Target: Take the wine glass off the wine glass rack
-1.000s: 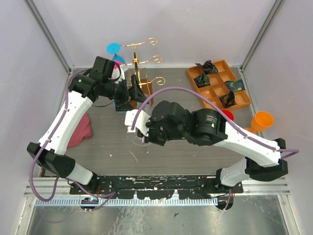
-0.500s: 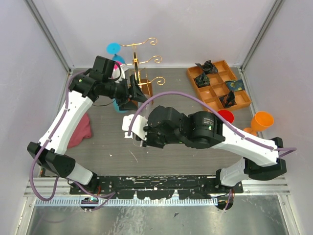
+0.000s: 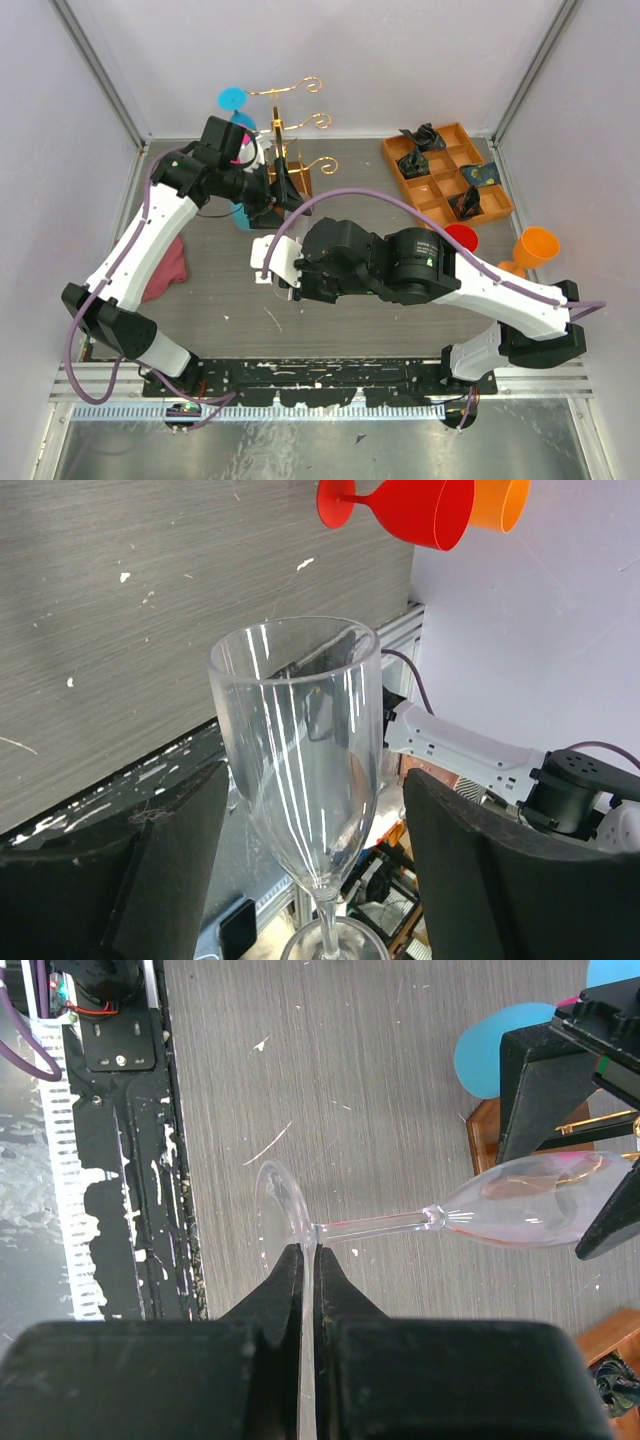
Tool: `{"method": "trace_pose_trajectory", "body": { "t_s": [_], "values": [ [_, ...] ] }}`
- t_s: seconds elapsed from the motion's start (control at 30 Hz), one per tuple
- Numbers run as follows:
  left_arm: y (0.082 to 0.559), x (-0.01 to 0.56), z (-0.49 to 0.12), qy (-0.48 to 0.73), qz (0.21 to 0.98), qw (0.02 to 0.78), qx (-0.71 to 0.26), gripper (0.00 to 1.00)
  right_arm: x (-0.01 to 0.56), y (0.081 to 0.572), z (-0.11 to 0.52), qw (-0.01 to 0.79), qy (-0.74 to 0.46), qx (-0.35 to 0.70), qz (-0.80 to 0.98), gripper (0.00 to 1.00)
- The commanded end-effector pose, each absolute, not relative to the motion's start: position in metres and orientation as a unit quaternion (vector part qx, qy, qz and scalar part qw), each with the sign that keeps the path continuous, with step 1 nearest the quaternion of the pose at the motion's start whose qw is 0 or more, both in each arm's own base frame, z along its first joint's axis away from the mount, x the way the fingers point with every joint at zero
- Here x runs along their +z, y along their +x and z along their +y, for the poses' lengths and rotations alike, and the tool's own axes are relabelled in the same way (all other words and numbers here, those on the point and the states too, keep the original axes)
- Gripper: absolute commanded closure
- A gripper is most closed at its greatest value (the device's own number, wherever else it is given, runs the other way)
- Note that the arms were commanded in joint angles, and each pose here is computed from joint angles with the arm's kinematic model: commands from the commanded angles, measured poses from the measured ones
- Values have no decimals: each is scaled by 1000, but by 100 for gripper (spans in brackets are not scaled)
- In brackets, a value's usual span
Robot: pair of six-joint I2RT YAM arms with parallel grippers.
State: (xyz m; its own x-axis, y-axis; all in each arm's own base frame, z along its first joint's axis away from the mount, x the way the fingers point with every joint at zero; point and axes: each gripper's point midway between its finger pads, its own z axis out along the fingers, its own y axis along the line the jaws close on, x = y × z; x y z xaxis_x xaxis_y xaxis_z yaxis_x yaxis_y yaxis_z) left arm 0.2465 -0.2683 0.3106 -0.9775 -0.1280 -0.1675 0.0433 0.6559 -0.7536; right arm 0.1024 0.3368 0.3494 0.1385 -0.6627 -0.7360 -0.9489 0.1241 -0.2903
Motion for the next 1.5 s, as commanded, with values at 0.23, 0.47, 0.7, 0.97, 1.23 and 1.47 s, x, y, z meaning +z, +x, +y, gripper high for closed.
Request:
{"method": "trace_pose_trajectory", "body": {
  "t_s": [0.23, 0.47, 0.7, 0.97, 1.23, 1.47],
  "values": [
    [241, 311, -271, -6, 903, 96, -420, 36, 380, 104, 339, 448, -619, 191, 616, 99],
    [248, 310, -274, -3, 899, 117, -422, 57, 374, 107, 336, 450, -607, 186, 628, 98],
    [288, 302, -275, 1, 889, 218, -403, 66, 386, 116, 310, 488, -535, 191, 662, 21],
    [324, 307, -300, 35, 862, 311, -399, 70, 422, 139, 249, 566, -390, 181, 704, 11],
    [332, 288, -389, 152, 819, 456, -312, 64, 440, 172, 184, 629, -204, 115, 741, 8],
    [373, 271, -431, 124, 771, 559, -279, 69, 443, 178, 144, 646, -58, 134, 749, 6]
  ]
}}
